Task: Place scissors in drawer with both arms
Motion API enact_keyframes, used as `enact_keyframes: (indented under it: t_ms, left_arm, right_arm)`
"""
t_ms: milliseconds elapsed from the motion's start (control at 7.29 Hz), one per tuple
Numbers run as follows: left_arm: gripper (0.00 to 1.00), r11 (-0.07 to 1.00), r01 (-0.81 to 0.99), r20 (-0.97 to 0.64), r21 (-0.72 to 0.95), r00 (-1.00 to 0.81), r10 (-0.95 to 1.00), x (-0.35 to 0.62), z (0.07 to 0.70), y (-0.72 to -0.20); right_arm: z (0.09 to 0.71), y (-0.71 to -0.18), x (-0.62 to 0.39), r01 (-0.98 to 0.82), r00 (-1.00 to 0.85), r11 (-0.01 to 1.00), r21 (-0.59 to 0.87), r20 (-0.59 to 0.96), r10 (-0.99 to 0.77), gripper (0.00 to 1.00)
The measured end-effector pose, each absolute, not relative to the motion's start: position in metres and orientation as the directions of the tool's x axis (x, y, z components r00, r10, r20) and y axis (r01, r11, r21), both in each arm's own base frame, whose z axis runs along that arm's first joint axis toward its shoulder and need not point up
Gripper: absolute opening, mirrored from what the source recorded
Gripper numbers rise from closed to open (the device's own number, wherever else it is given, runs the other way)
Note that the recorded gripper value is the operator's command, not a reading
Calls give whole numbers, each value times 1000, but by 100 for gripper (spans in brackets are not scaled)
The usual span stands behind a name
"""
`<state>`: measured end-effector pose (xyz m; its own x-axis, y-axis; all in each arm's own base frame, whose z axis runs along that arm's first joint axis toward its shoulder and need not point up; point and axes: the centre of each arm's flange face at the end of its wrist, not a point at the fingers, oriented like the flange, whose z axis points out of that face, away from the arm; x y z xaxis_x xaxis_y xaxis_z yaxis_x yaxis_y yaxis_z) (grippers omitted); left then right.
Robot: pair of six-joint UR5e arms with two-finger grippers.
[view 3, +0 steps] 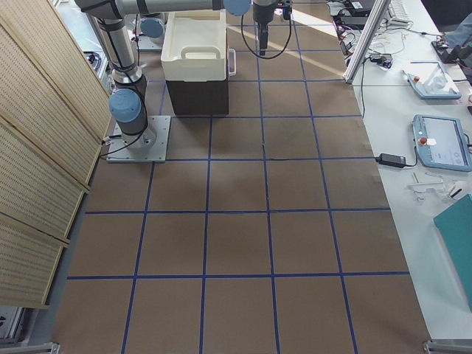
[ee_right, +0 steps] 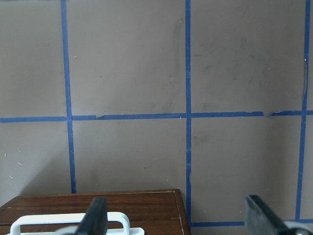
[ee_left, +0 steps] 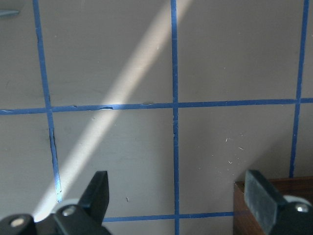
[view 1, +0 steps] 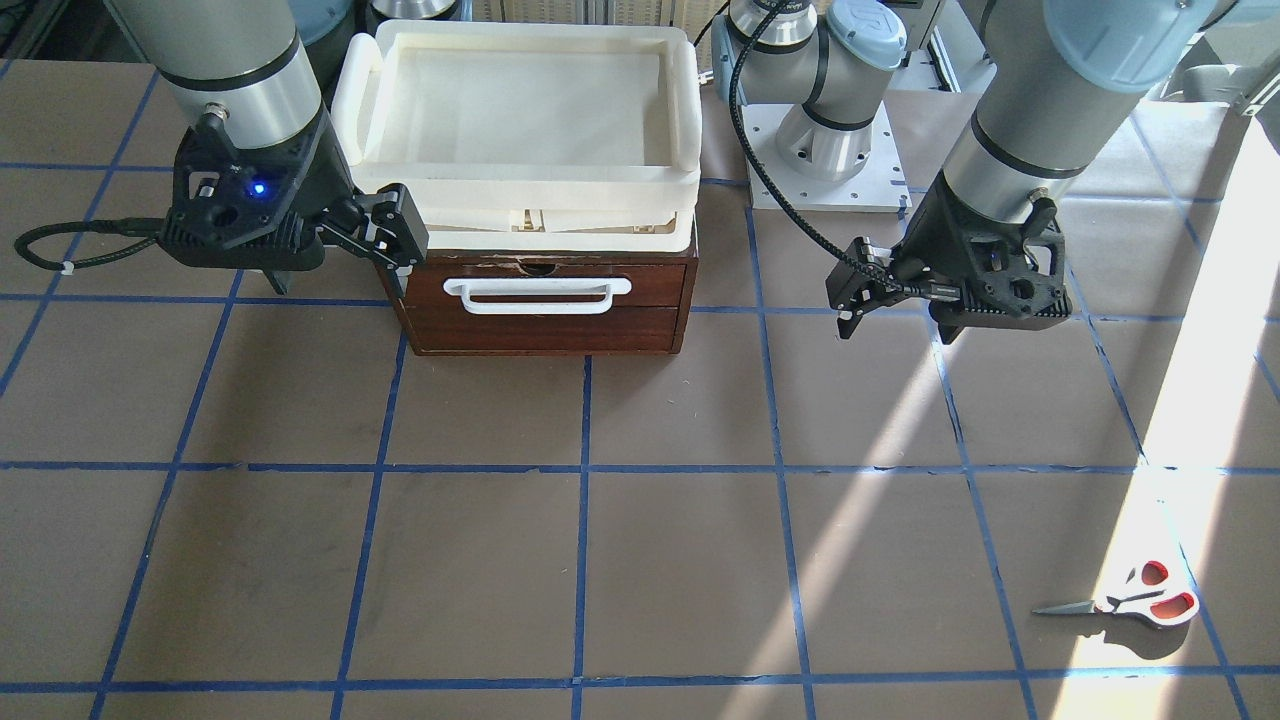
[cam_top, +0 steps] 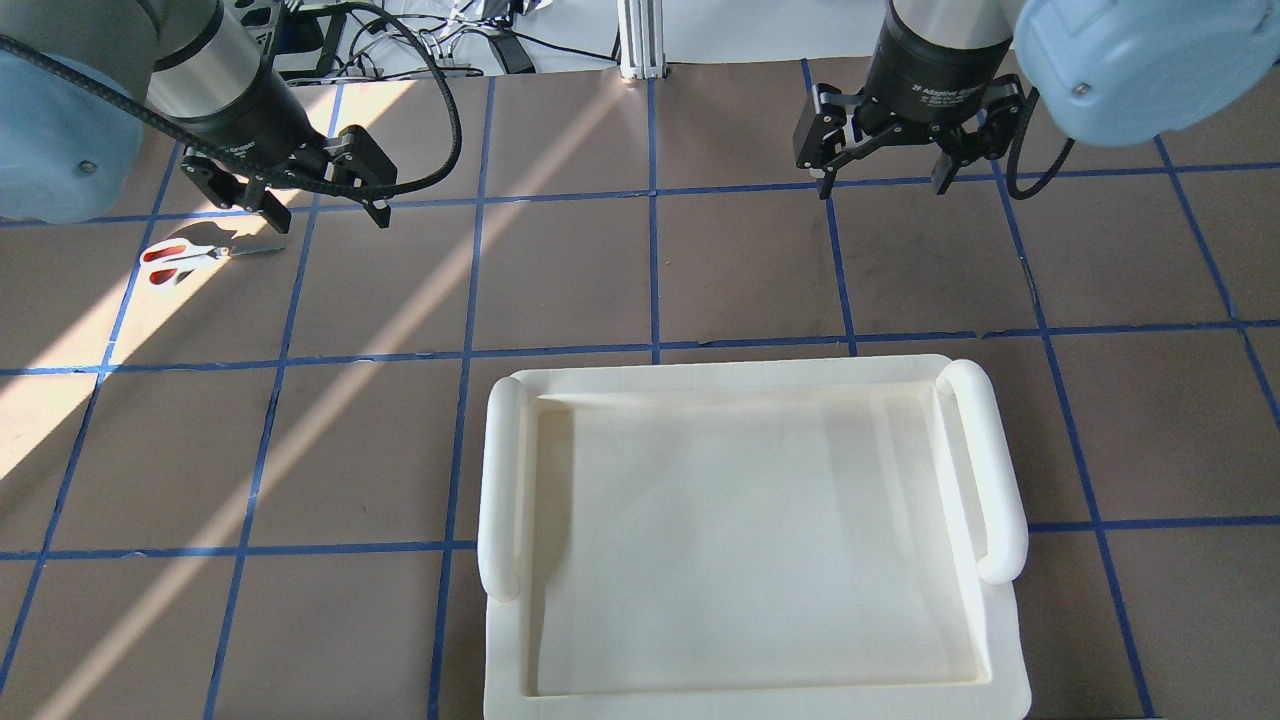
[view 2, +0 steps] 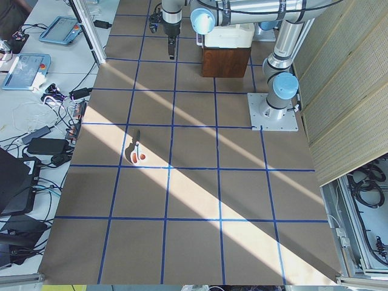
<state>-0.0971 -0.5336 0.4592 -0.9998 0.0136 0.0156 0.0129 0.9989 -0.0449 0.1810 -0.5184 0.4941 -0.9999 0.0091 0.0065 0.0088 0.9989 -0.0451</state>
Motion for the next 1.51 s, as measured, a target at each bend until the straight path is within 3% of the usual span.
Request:
enact_keyframes:
  t_ms: [960, 1234, 1508]
  left_arm:
    - [100, 999, 16, -38, -40, -999, 14, -87, 461, -533]
    - [100, 996, 89, -39, -27, -995, 87, -54, 453, -543]
    - [100, 982, 188, -39, -12, -981, 188, -18, 446, -550]
  right_arm:
    - [494, -518, 186, -27, -1000, 999, -47, -12, -27, 100]
    - [485, -523, 204, -228, -970, 973, -39, -75, -231, 100]
    - [464, -531, 222, -480, -875, 877, -15, -58, -480, 99]
